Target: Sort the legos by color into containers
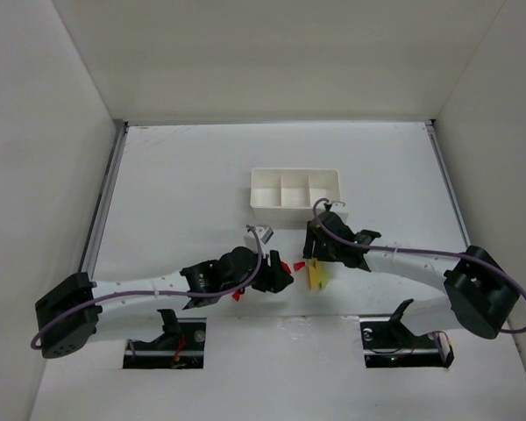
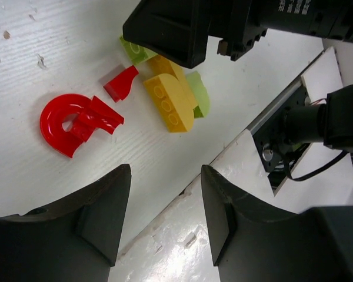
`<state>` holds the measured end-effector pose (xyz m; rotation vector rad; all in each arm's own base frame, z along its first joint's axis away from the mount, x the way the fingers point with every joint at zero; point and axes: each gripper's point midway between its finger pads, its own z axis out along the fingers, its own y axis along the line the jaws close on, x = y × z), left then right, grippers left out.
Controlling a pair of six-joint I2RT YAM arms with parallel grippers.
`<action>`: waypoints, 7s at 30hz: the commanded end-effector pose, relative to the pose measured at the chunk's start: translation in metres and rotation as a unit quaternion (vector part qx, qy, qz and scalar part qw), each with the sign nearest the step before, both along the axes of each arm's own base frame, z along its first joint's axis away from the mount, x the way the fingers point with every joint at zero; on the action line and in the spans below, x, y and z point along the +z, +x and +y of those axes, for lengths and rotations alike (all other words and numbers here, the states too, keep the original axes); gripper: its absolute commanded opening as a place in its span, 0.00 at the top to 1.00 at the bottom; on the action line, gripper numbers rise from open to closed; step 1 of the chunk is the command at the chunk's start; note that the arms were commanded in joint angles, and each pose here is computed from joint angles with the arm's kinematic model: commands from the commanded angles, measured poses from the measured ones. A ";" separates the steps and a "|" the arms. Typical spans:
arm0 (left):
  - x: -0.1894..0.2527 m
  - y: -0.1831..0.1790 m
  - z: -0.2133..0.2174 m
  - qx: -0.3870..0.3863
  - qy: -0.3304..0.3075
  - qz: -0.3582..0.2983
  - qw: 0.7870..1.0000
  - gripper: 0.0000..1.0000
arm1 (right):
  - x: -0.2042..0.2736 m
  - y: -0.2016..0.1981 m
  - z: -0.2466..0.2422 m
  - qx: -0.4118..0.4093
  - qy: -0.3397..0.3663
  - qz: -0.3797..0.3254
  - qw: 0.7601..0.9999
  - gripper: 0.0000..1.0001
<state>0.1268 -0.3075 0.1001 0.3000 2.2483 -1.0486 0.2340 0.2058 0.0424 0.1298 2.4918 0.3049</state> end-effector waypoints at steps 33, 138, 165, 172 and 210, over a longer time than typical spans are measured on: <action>0.005 -0.016 -0.039 -0.048 -0.015 -0.005 0.999 0.29 | 0.047 0.013 0.006 0.015 0.009 -0.041 0.999 0.59; 0.084 0.250 0.059 0.325 0.192 -0.145 0.915 0.78 | 0.097 0.033 -0.033 -0.034 0.103 -0.137 0.985 0.63; 0.103 0.115 -0.011 0.071 -0.049 -0.085 0.993 0.54 | 0.106 0.049 -0.013 -0.017 0.110 -0.124 0.986 0.63; 0.074 0.057 -0.057 -0.002 -0.090 -0.007 0.996 0.41 | 0.138 0.055 0.006 0.003 0.141 -0.129 0.982 0.63; 0.072 0.079 -0.060 0.086 -0.166 -0.030 0.982 0.48 | 0.141 0.034 0.036 0.043 0.215 -0.093 0.971 0.63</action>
